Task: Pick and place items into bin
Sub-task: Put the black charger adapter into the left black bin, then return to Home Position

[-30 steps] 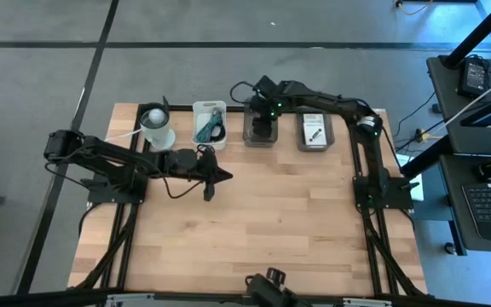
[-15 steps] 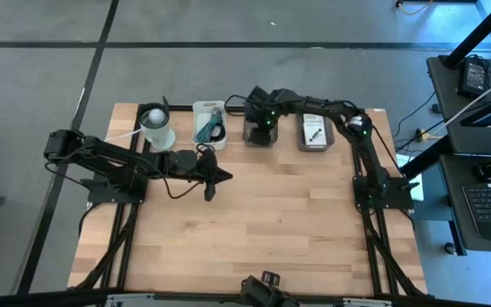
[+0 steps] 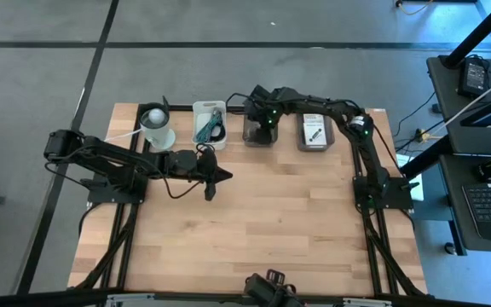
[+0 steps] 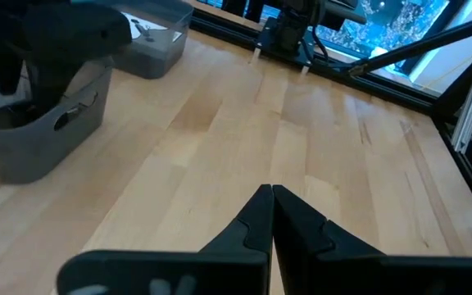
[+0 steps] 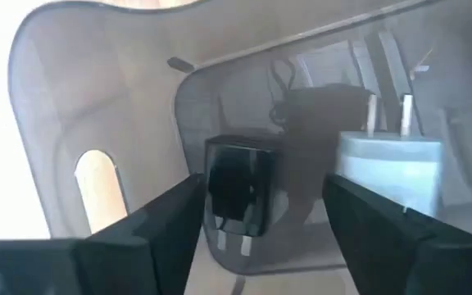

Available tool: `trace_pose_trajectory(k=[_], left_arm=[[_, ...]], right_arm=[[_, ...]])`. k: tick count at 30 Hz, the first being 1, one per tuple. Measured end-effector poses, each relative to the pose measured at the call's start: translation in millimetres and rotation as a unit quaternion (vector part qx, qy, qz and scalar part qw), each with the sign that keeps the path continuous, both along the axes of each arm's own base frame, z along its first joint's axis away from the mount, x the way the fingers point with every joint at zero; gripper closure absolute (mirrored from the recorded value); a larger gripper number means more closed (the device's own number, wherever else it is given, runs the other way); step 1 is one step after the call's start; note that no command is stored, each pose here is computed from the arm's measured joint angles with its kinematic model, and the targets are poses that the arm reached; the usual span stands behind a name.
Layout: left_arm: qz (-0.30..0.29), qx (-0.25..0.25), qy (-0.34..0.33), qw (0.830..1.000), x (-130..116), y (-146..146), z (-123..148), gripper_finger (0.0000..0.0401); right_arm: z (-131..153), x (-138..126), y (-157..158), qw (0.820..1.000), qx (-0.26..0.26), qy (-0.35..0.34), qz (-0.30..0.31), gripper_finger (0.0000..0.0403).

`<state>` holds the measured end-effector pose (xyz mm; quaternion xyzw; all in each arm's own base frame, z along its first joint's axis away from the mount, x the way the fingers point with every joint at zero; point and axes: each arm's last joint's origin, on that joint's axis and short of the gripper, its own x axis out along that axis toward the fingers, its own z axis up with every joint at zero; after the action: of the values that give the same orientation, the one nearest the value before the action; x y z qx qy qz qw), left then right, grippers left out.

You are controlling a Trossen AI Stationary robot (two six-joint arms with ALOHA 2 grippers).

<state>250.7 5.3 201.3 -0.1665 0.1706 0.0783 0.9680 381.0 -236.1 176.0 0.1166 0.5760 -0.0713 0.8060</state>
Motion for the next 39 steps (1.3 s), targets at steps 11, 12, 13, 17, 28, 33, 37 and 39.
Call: trace_pose_trajectory(k=[11,12,13,17,28,33,37,39], left_arm=[[-0.013,0.041,0.004,0.999,0.0,0.4,0.0,0.0398],[-0.013,0.041,0.004,0.999,0.0,0.4,0.0,0.0398],[-0.013,0.041,0.005,0.999,0.0,0.4,-0.1,0.0398],[-0.016,0.064,0.007,0.998,-0.1,3.7,0.1,0.0399],[-0.016,0.127,0.016,0.992,-43.3,27.6,33.7,0.0399],[0.024,0.125,0.041,0.991,-82.4,27.1,47.5,0.0399],[0.042,0.11,0.017,0.993,-100.4,18.5,45.8,0.0399],[0.027,0.101,-0.014,0.994,-104.1,11.2,37.0,0.0399]], right_arm=[[82.6,-30.5,3.4,0.996,-0.018,-0.074,-0.037,0.0335],[92.2,-34.2,6.5,0.995,-0.008,-0.087,-0.038,0.0361],[100.9,-37.7,10.0,0.994,0.004,-0.103,-0.039,0.0382],[119.6,-50.1,38.1,0.986,0.019,-0.16,-0.044,0.0394],[90.9,-110.6,158.9,0.944,0.025,-0.317,-0.085,0.04],[79.4,-130.7,192.2,0.939,0.025,-0.329,-0.1,0.0399],[75.4,-132.6,205.0,0.937,0.031,-0.327,-0.123,0.0399],[74.4,-131.2,208.2,0.934,0.032,-0.327,-0.137,0.0398]])
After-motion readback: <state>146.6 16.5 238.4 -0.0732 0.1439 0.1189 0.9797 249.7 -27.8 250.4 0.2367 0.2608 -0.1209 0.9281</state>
